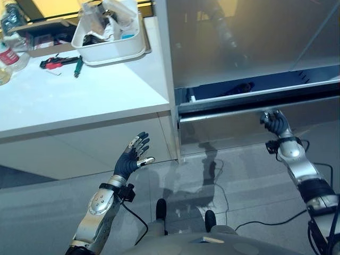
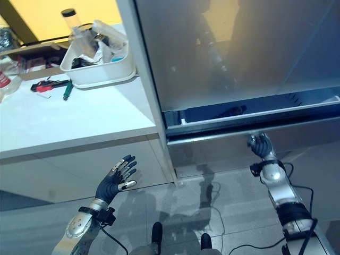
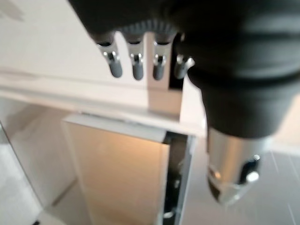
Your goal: Take the drinks into the refrigerator
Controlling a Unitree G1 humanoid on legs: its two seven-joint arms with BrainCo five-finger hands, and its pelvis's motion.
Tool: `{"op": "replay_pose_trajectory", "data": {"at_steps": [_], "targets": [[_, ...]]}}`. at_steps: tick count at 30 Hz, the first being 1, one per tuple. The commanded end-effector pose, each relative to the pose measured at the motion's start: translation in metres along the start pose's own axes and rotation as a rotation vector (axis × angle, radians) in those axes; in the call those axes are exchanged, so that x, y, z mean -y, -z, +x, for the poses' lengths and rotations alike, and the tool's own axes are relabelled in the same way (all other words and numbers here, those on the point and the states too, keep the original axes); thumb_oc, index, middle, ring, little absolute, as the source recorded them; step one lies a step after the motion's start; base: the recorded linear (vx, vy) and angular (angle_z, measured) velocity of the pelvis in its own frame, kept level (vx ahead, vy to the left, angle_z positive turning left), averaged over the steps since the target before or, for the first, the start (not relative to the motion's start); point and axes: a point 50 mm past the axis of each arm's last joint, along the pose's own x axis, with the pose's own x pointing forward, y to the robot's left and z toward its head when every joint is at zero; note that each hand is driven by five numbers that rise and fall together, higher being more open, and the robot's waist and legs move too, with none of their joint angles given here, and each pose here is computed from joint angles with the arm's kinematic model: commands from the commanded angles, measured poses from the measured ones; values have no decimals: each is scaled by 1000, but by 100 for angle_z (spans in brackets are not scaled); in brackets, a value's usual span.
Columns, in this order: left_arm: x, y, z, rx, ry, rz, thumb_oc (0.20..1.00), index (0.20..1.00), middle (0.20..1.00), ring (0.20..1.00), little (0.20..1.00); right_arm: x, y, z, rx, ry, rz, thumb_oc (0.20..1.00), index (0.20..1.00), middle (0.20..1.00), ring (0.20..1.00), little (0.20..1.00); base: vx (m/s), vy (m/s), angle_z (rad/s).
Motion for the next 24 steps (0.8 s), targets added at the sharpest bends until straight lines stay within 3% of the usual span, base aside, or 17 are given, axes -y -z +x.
{"op": "replay_pose_trajectory", "data": {"at_steps": [1,8,17,18,19,24], "targets": [[-11,-26,12,124,-20,87,1000,1000,1000,1000,1000,21,-97,36,323,88,-35,200,200,200,200,200,-60,-24,18],[-24,-19,10,82,-82,139,1000,1000,1000,1000,1000,30,-115,43,363,126,-165,200,200,200,200,200,-29,-9,13],[-17,-26,25,139,-106,141,1000,1000,1000,1000,1000,21,-104,40,326,137,-97,200,200,200,200,200,-23,13,12],[-16,-26,26,144,-112,140,1000,1000,1000,1000,1000,18,-95,37,303,143,-63,846,846,846,846,846,2,21,11],[-16,-26,28,151,-122,132,1000,1000,1000,1000,1000,16,-88,35,280,149,-38,1000,1000,1000,1000,1000,-2,23,12],[-16,-24,33,154,-159,116,1000,1000,1000,1000,1000,-10,-39,10,144,145,146,1000,1000,1000,1000,1000,0,38,11]]}}
